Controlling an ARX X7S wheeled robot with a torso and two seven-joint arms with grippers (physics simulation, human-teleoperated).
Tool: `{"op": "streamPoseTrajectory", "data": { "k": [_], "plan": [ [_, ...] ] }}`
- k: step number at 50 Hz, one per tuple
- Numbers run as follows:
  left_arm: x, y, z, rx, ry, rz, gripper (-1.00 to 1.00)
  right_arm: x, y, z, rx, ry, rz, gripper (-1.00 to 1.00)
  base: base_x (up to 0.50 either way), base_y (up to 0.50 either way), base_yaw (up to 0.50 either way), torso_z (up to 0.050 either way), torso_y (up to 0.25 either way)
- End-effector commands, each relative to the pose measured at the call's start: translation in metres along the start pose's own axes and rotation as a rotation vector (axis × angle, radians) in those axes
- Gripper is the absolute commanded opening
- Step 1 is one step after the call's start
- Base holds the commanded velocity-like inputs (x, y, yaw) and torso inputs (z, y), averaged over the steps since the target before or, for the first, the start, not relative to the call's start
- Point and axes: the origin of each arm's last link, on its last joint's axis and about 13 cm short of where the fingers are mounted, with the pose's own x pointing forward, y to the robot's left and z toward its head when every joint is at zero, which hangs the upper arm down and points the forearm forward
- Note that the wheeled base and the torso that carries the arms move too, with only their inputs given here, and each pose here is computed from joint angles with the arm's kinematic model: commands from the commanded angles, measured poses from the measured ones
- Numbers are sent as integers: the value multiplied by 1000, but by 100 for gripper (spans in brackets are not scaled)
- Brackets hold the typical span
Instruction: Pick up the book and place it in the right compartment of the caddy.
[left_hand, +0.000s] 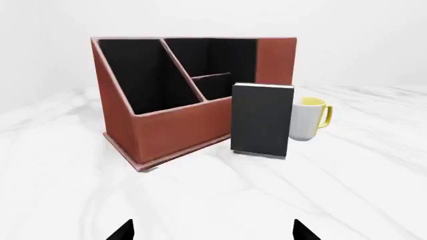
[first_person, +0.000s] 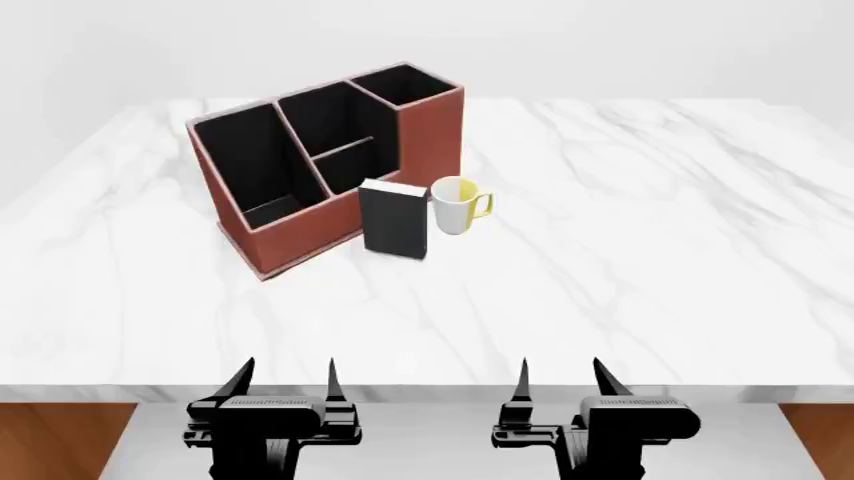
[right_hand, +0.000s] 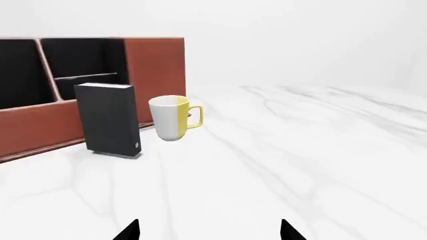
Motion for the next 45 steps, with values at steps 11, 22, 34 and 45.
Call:
{"op": "streamPoseTrajectory", "data": {
  "k": [11, 22, 34, 45],
  "plan": [
    [-4, 2, 11, 7, -30, -3, 100, -2, -1, 7, -11, -5, -7, 100, 0, 0, 0, 0, 0],
    [-23, 6, 51, 7, -124, 6, 100, -20, -2, 49, 0, -132, -10, 100, 0, 0, 0, 0, 0],
    [-41, 7, 79, -11, -196, 12, 100, -35, -1, 76, 13, -201, -4, 100, 0, 0, 0, 0, 0],
    [-43, 7, 80, -6, -201, 15, 100, -37, 0, 79, 39, -193, 16, 100, 195, 0, 0, 0, 0]
  ]
}}
